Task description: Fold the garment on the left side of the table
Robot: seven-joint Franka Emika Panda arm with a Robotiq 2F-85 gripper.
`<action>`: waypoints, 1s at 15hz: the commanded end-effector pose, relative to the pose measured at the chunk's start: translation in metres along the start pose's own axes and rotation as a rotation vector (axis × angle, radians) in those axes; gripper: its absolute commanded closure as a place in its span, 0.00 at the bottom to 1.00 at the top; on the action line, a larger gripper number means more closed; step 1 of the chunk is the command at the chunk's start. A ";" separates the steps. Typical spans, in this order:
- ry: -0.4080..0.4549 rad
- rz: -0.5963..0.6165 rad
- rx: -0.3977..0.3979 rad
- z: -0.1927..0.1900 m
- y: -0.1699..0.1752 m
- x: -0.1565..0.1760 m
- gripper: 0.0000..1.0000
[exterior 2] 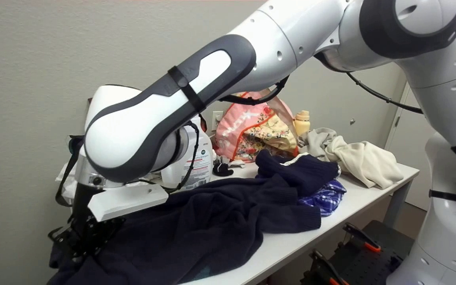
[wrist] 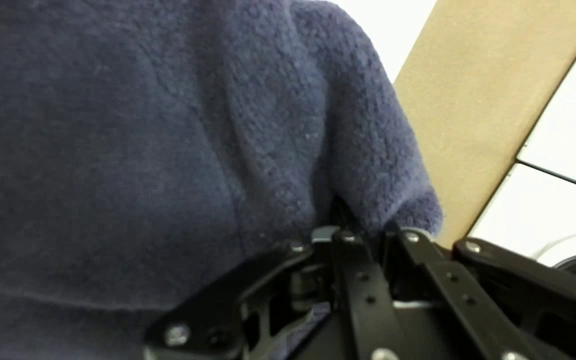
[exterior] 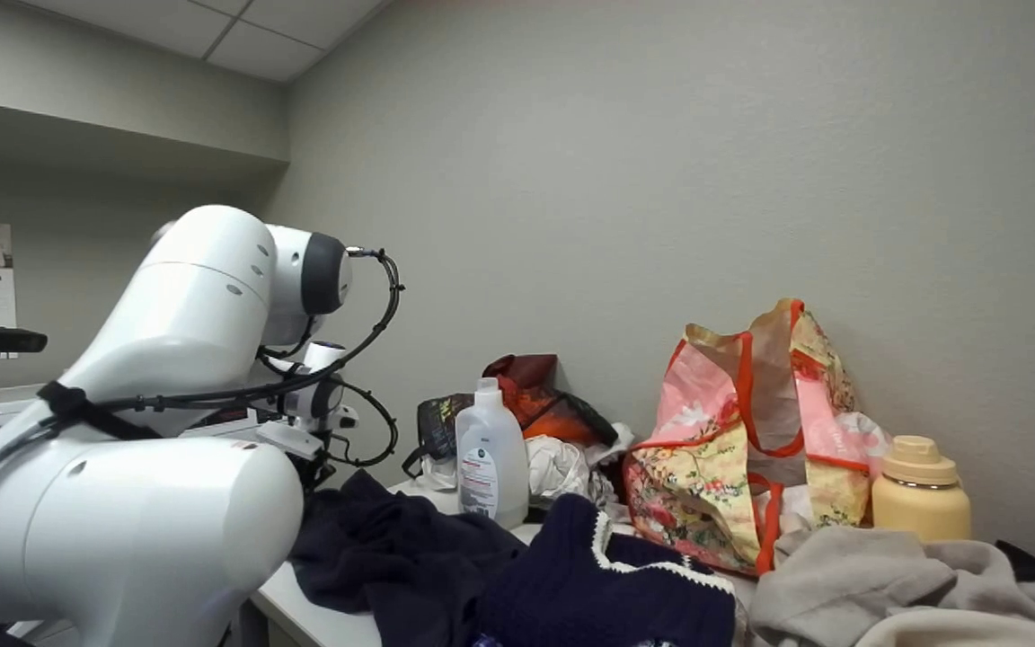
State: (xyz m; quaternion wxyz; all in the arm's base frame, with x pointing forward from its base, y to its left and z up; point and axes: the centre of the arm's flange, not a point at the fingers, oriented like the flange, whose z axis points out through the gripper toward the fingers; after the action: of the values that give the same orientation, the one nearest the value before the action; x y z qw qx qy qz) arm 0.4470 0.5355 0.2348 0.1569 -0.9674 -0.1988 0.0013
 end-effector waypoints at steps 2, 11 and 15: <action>0.023 -0.025 0.139 -0.048 0.019 -0.046 0.97; 0.118 0.127 0.199 -0.092 0.078 -0.094 0.97; 0.172 0.233 0.184 -0.105 0.123 -0.104 0.97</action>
State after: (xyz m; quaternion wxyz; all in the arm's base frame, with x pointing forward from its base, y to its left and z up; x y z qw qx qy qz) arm 0.4164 0.4000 0.2808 0.2627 -0.9595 -0.0981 -0.0257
